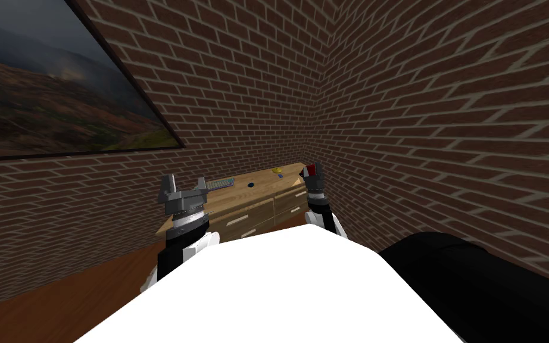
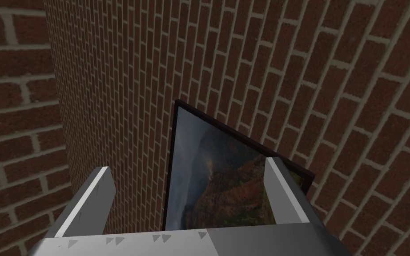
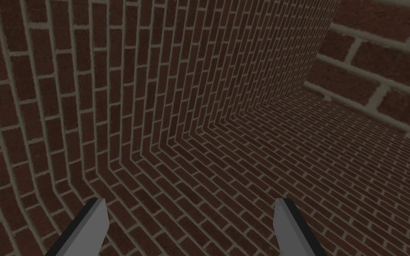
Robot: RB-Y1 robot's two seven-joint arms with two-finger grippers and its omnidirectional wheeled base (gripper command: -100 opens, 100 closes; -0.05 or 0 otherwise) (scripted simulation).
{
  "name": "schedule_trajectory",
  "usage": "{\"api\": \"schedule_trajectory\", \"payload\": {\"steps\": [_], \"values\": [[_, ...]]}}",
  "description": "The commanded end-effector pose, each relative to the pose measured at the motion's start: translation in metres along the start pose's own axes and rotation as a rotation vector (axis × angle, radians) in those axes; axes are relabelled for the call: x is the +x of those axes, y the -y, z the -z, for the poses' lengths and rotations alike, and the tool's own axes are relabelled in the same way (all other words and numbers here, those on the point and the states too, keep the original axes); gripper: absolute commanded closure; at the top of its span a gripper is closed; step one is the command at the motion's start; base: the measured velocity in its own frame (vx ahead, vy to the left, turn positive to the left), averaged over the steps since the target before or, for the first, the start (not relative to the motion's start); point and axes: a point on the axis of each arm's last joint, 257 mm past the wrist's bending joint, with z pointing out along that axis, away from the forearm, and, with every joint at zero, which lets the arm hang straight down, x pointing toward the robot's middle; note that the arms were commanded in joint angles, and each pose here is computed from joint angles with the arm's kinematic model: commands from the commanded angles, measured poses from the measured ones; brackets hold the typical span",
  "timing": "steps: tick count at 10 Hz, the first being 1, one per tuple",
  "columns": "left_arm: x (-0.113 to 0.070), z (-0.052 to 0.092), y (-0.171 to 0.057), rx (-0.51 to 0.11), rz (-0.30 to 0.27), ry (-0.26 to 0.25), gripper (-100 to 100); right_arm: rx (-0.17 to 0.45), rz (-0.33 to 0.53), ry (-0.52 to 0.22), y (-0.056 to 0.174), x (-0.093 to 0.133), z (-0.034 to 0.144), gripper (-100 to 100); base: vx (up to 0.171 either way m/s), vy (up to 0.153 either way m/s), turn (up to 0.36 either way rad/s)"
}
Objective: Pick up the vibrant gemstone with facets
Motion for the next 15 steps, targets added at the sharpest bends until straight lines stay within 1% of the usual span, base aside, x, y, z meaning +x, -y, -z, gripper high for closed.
{"api": "schedule_trajectory", "payload": {"steps": [1,4,5,6,7,8,9,10,11,12,13,14,15], "values": [[0.005,-0.003,-0.009,-0.034,0.006,-0.038,-100,0.000,0.000,0.000,0.000,0.000,0.000,0,-0.025,0.006,-0.022],[0.012,-0.011,-0.025,-0.096,0.025,-0.084,-100,0.000,0.000,0.000,0.000,0.000,0.000,0,-0.054,0.007,-0.032],[0.011,-0.010,-0.029,-0.108,0.025,-0.081,-100,0.000,0.000,0.000,0.000,0.000,0.000,0,-0.038,0.006,-0.018],[0.012,-0.013,-0.036,-0.136,0.033,-0.092,-100,0.000,0.000,0.000,0.000,0.000,0.000,0,-0.035,0.005,-0.033],[0.012,-0.013,-0.037,-0.140,0.033,-0.091,-100,0.000,0.000,0.000,0.000,0.000,0.000,0,-0.025,0.004,-0.016],[0.012,-0.016,-0.046,-0.173,0.042,-0.098,-100,0.000,0.000,0.000,0.000,0.000,0.000,0,-0.033,0.000,-0.035],[0.013,-0.019,-0.051,-0.188,0.053,-0.107,-100,0.000,0.000,0.000,0.000,0.000,0.000,0,-0.053,0.001,-0.072],[0.012,-0.018,-0.057,-0.213,0.051,-0.100,-100,0.000,0.000,0.000,0.000,0.000,0.000,0,-0.038,0.002,-0.019],[0.012,-0.022,-0.062,-0.228,0.062,-0.106,-100,0.000,0.000,0.000,0.000,0.000,0.000,0,-0.041,0.001,-0.039],[0.010,-0.021,-0.068,-0.253,0.059,-0.099,-100,0.000,0.000,0.000,0.000,0.000,0.000,0,-0.032,0.000,-0.027],[0.009,-0.024,-0.075,-0.275,0.070,-0.101,-100,0.000,0.000,0.000,0.000,0.000,0.000,0,-0.032,-0.002,-0.041],[0.008,-0.023,-0.080,-0.296,0.068,-0.094,-100,0.000,0.000,0.000,0.000,0.000,0.000,0,-0.030,-0.003,-0.033],[0.006,-0.027,-0.087,-0.318,0.078,-0.093,-100,0.000,0.000,0.000,0.000,0.000,0.000,0,-0.038,-0.008,-0.077]]}}
